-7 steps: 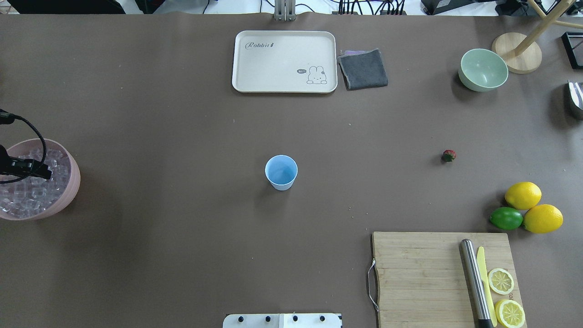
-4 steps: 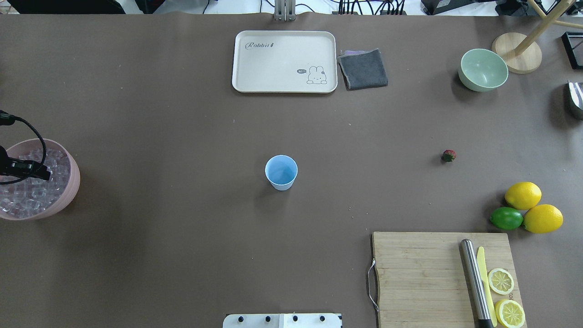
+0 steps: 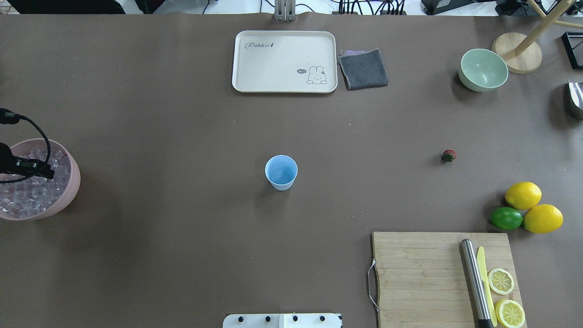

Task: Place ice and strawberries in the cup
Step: 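Lower the left gripper into the pink bowl and grasp an ice cube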

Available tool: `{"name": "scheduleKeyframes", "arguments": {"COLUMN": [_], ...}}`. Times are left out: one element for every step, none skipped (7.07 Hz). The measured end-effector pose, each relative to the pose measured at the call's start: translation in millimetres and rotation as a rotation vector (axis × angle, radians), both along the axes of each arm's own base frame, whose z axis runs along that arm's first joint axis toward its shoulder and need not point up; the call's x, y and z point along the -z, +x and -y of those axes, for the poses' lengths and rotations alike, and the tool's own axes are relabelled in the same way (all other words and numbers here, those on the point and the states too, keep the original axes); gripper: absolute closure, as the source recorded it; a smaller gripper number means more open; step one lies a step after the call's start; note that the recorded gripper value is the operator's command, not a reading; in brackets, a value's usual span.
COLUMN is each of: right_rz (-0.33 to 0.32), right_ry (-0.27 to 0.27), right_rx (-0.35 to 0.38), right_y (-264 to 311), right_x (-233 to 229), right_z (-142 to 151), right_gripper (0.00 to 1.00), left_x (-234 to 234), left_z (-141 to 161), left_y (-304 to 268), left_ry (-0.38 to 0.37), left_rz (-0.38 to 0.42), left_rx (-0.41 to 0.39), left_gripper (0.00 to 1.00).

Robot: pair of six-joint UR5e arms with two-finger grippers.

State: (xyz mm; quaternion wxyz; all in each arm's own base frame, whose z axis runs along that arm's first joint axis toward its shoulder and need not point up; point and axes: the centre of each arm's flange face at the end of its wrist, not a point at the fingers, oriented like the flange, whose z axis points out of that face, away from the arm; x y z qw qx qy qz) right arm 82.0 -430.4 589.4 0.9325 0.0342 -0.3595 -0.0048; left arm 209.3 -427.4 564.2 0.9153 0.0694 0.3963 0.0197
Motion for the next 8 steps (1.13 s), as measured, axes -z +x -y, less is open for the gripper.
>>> {"name": "scheduleKeyframes", "arguments": {"right_rz": [0.0,0.0,0.0,0.0,0.0,0.0,0.0,0.0], "right_ry": [-0.002,-0.003,-0.005,-0.006,-0.007,-0.007,-0.008,-0.01], "right_rx": [0.0,0.0,0.0,0.001,0.001,0.001,0.001,0.001], "right_y": [0.0,-0.1,-0.2,-0.3,-0.3,-0.2,-0.1,0.0], "right_x": [-0.8,-1.6,-2.2,-3.0,-3.2,-3.7,-4.4,-5.3], "right_z": [0.0,0.1,0.0,-0.3,-0.3,-0.2,0.0,0.0], "right_gripper": [0.0,0.0,0.0,0.0,0.0,0.0,0.0,0.0], "left_x": [0.6,-0.5,-2.8,-4.0,-3.2,-1.0,1.0,1.5], "left_z": [0.7,1.1,1.4,1.7,2.4,3.6,4.5,4.9], "left_y": [0.5,0.8,1.2,1.7,2.4,3.7,4.7,3.8], "left_ry": [0.001,0.0,-0.003,-0.004,-0.003,-0.001,0.006,0.025], "left_rz": [-0.001,0.001,0.004,0.005,0.004,0.0,-0.003,-0.003], "left_rx": [0.0,-0.001,-0.001,-0.001,-0.002,-0.004,-0.012,-0.031], "left_gripper": [0.49,0.55,0.71,0.96,0.99,1.0,1.0,1.0]}}
